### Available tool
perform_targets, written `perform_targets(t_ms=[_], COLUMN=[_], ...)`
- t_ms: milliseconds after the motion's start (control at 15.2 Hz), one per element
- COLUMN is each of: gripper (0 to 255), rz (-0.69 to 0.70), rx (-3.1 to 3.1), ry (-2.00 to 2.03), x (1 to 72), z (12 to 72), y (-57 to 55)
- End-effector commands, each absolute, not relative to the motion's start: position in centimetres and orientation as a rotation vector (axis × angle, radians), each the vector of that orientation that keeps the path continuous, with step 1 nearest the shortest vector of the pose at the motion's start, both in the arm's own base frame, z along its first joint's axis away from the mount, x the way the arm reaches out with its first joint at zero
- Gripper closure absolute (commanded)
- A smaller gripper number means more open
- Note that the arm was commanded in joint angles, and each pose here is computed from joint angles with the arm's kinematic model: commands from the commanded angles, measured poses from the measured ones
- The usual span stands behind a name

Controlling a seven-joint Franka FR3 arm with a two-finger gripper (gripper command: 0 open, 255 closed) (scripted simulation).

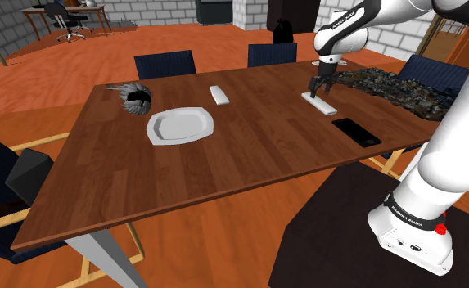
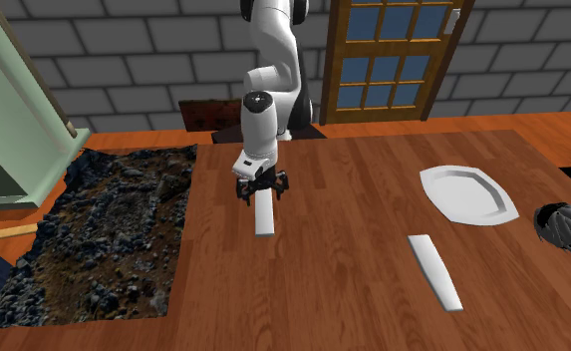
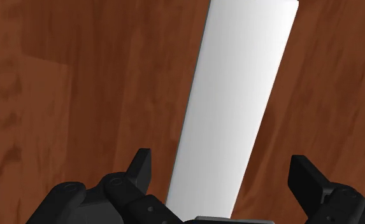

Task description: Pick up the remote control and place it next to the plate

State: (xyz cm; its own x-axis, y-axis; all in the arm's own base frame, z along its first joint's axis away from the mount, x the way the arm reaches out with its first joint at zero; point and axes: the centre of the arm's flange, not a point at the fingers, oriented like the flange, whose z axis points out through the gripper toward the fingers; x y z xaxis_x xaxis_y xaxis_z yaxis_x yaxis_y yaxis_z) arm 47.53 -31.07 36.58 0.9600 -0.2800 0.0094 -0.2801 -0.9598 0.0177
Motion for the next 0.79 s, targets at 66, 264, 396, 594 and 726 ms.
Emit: perform_targets(t_ms=[66,264,396,594,726], gripper=[0,0,0,0,0], rz=[0.010,0.010,0.010,0.010,0.010], rx=[3.091,3.091,3.091,3.091,3.091], ry=[-0.443,-0.443,-0.443,-0.443,-0.443], x=[47.6,47.6,47.6,47.6,47.6], z=[34.9,33.1,33.1,33.1,33.1], y=[-31.2,-31.2,-31.2,-31.2,-31.2])
